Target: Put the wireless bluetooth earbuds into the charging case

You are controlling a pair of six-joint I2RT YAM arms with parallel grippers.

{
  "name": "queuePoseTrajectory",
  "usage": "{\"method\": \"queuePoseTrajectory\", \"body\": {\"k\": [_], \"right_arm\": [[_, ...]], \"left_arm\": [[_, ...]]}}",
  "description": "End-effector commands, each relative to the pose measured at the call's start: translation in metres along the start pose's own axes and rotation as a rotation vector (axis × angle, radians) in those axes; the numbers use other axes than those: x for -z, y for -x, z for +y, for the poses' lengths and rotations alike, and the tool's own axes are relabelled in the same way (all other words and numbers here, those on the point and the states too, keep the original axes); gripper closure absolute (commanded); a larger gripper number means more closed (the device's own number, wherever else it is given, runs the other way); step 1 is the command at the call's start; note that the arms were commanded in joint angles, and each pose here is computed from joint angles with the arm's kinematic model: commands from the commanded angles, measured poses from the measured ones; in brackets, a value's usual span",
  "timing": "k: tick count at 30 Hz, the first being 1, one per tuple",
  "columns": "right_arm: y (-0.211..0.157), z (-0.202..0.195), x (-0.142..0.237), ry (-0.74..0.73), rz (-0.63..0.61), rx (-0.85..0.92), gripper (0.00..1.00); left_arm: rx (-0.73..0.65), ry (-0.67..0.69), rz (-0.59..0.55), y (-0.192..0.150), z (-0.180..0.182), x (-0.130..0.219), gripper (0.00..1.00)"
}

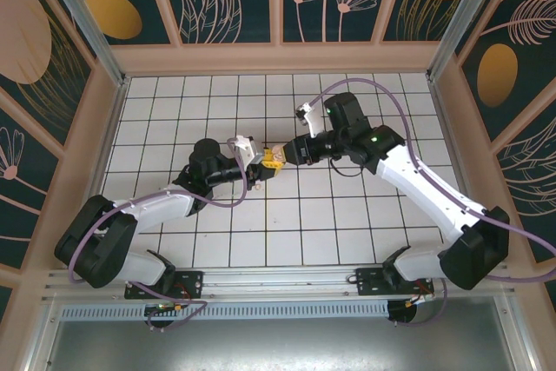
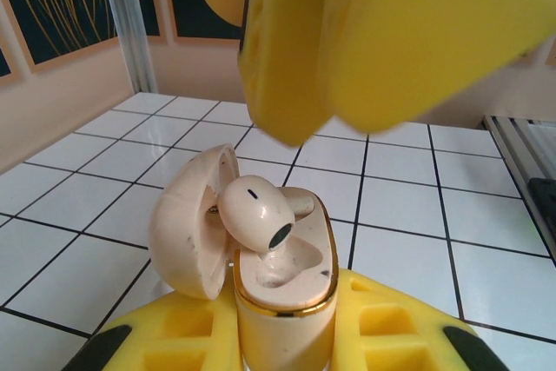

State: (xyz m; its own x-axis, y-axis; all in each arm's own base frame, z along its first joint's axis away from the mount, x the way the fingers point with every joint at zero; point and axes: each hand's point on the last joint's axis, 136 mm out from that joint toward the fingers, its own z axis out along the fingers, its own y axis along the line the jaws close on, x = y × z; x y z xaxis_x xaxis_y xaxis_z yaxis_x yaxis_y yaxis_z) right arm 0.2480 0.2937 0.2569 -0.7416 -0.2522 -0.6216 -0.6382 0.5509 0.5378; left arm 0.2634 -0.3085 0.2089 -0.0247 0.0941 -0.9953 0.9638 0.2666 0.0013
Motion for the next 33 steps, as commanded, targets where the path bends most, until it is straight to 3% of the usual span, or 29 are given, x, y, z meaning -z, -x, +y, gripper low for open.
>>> {"method": "queuePoseTrajectory", "body": {"k": [1,22,27,33], "right_arm": [[0.002,0.006,0.002,0.003,0.021,-0.006,0.64],[-0.001,-0.007,-0.02,-0.092,0.075,0.037,0.65],[-0.001,-0.006,-0.017,-0.108,0.066,0.045,0.74],[0.009,0.0,-0.005,-0.096,-0.014,0.065,0.79]], "left_arm": [[-0.029,-0.022,-0.032,0.015,-0.001,0.0,0.81],[-0.031,-0.02,-0.052,0.024,-0.002,0.002,0.81],[-0.028,-0.015,-0.054,0.024,-0.002,0.003,0.81],[-0.018,-0.014,-0.061,0.025,-0.002,0.004,0.81]]}}
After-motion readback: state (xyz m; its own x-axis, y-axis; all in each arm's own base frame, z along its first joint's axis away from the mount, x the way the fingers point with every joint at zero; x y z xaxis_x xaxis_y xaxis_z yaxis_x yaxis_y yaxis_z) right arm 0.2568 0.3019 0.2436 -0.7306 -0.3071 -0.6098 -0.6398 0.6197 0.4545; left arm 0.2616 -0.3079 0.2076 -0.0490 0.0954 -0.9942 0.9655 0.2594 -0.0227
